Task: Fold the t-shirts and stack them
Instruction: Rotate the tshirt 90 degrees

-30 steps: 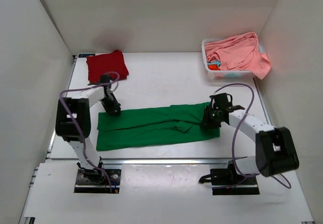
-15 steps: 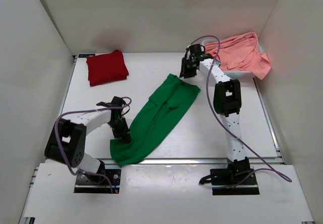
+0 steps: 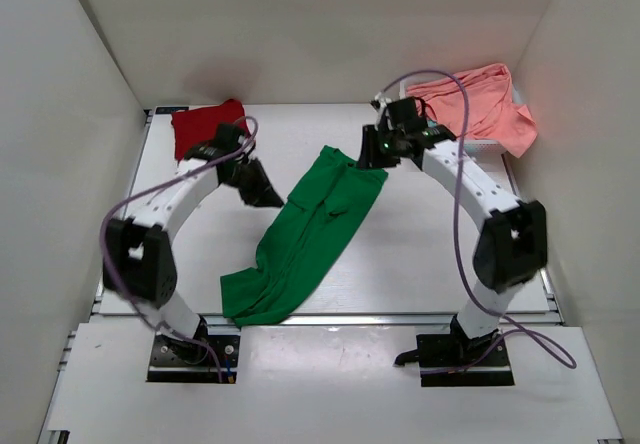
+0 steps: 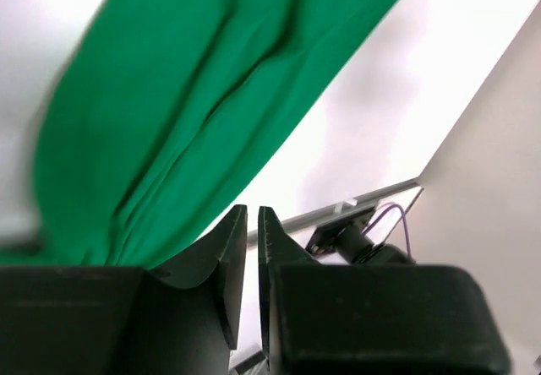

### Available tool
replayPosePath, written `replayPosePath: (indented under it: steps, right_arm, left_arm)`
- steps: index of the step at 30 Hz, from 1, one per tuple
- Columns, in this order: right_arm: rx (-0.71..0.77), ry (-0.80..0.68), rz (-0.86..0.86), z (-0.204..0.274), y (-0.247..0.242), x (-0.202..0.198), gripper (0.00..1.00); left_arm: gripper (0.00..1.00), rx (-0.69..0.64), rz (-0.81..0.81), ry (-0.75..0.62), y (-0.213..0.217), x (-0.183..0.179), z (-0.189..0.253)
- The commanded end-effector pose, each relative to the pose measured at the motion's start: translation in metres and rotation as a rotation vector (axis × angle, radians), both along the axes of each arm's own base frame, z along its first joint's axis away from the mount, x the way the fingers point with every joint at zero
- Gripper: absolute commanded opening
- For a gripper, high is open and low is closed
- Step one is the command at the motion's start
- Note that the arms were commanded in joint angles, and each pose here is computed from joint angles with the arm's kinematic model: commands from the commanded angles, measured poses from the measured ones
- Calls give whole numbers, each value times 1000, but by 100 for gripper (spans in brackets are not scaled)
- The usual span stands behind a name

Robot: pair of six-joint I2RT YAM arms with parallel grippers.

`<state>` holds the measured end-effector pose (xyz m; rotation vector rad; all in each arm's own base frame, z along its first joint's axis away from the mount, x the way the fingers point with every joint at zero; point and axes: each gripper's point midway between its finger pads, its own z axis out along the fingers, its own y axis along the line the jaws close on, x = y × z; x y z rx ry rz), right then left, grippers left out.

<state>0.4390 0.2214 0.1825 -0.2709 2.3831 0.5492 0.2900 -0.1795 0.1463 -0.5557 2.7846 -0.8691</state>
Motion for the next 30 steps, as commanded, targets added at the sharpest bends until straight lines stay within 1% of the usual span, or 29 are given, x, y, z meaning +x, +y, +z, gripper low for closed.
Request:
replayPosePath:
  steps: [1,2,3,4,5,6,7,8,9,11,13,14,16,18,19,20,21,22,23,24,27,29,30]
  right_arm:
    - [56,-45,-26,9,-16,-38,31]
    - [46,-40,-11,5,-21,-57,31]
    - [45,-24,2,0,-26,-73,31]
    - [41,-15,14,-2,-27,-83,31]
    - [32,9,23,-7,-27,-99,31]
    - [23,27,15,-10,-32,-109,31]
    - [15,50,15,-17,-33,-120,31]
    - [22,38,18,-12,-34,-126,31]
    - [29,49,-2,-11,-36,-132,31]
    - [40,63,-30,-16,-45,-137,31]
    - [66,57,-50,-13,-47,-136,31]
    - [65,64,-64,-16,-49,-134,31]
    - [104,46,-21,-12,-42,-131,31]
    - [144,24,80,-12,-19,-132,31]
    - [158,52,125,-21,-11,-137,30]
    - [189,57,182,-23,5,-145,31]
    - [217,49,241,-24,23,-148,31]
    - [228,85,289,-34,39,-159,30]
    - [257,77,336,-35,51,-163,30]
    - [280,93,395,-38,70,-174,28]
    - [310,132,502,-56,107,-198,26]
    - [326,132,567,-61,130,-208,25]
    - [319,152,593,-73,139,-214,26]
  left_arm:
    - [22,-52,-100,-82,-36,47,7]
    - [22,-37,-123,-99,-45,66,2]
    - [22,-4,-152,-54,-50,72,-18]
    - [22,6,-176,-85,-60,95,-19]
    - [22,26,-186,-111,-65,109,-10]
    - [22,69,-212,-69,-70,112,-29]
    - [21,89,-226,-73,-74,126,-35]
    - [21,113,-232,-121,-80,140,-27]
    - [21,160,-240,-96,-78,144,-47]
    - [22,194,-235,-107,-80,156,-54]
    - [23,233,-252,-82,-81,156,-78]
    - [22,251,-259,-90,-86,157,-83]
    - [22,292,-295,-61,-89,155,-110]
    - [21,302,-317,-46,-100,156,-124]
    - [20,308,-319,-3,-101,153,-141]
    - [20,303,-314,-5,-106,161,-149]
    - [20,287,-305,-19,-112,168,-141]
    - [19,286,-291,-27,-116,176,-144]
    - [18,295,-280,13,-114,174,-159]
    - [18,275,-257,-9,-114,184,-153]
    - [15,227,-162,38,-102,197,-168]
    - [15,207,-121,22,-94,209,-171]
    - [15,203,-111,25,-94,210,-171]
